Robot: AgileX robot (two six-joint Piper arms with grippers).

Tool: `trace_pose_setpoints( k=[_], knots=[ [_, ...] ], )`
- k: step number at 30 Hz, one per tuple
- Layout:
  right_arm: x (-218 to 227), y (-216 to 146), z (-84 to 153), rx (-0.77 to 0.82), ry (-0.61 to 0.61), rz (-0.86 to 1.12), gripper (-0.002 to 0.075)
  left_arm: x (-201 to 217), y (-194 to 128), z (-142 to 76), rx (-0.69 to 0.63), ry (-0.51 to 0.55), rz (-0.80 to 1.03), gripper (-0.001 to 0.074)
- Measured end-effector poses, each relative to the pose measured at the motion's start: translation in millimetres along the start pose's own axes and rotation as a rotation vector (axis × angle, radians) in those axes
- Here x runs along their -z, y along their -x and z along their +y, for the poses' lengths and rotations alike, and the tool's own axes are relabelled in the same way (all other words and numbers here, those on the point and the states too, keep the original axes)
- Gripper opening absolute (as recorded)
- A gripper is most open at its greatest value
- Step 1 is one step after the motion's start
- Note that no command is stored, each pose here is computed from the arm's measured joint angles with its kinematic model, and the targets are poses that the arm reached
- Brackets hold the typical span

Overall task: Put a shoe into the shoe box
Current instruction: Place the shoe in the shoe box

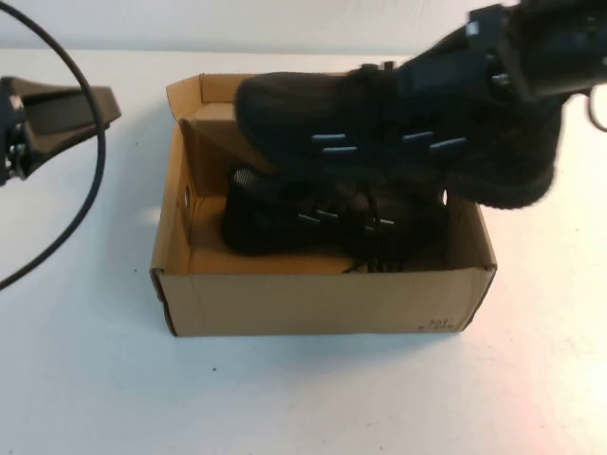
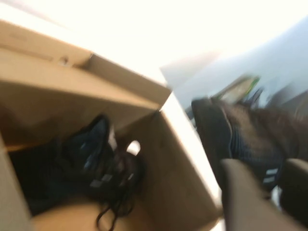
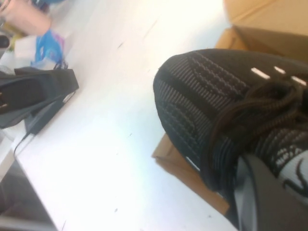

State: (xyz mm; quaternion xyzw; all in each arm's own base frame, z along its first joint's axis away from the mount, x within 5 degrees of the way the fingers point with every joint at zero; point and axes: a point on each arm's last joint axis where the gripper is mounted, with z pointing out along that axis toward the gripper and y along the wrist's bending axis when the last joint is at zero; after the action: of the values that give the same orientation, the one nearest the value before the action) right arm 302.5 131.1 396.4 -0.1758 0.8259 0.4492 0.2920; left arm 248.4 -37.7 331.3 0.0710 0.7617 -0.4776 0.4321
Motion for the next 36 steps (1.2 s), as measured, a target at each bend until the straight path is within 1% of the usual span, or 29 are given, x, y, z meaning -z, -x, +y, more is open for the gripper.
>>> trace_pose_setpoints(
  k=[1, 3, 4, 7, 12, 16, 26, 36],
  knots=[
    [-7, 1, 1, 0.008, 0.012, 0.015, -0.0006, 2, -1, 1, -0.011, 0.009, 0.018, 0.0132],
    [-22, -1, 3, 0.034, 0.024, 0.052, -0.0006, 5, -4, 0, -0.038, 0.024, 0.047, 0.006],
    [-31, -2, 4, 0.047, 0.029, 0.075, -0.0006, 6, -5, -1, -0.054, 0.033, 0.062, 0.0038],
    [-55, -9, 0, 0.054, 0.028, 0.136, -0.0006, 10, -8, -7, -0.1, 0.052, 0.096, 0.0011],
    [-78, -13, -16, 0.024, 0.007, 0.16, -0.0006, 17, -11, -20, -0.137, 0.055, 0.11, 0.0],
    [-86, -12, -26, 0.054, -0.017, 0.144, -0.0006, 21, -12, -28, -0.148, 0.044, 0.114, -0.0001],
    [-87, -7, -25, 0.115, -0.009, 0.096, -0.0006, 25, -17, -32, -0.174, 0.077, 0.159, -0.0001],
    [-88, -5, -27, 0.119, -0.019, 0.081, -0.0006, 25, -18, -32, -0.172, 0.075, 0.161, -0.0001]
  ],
)
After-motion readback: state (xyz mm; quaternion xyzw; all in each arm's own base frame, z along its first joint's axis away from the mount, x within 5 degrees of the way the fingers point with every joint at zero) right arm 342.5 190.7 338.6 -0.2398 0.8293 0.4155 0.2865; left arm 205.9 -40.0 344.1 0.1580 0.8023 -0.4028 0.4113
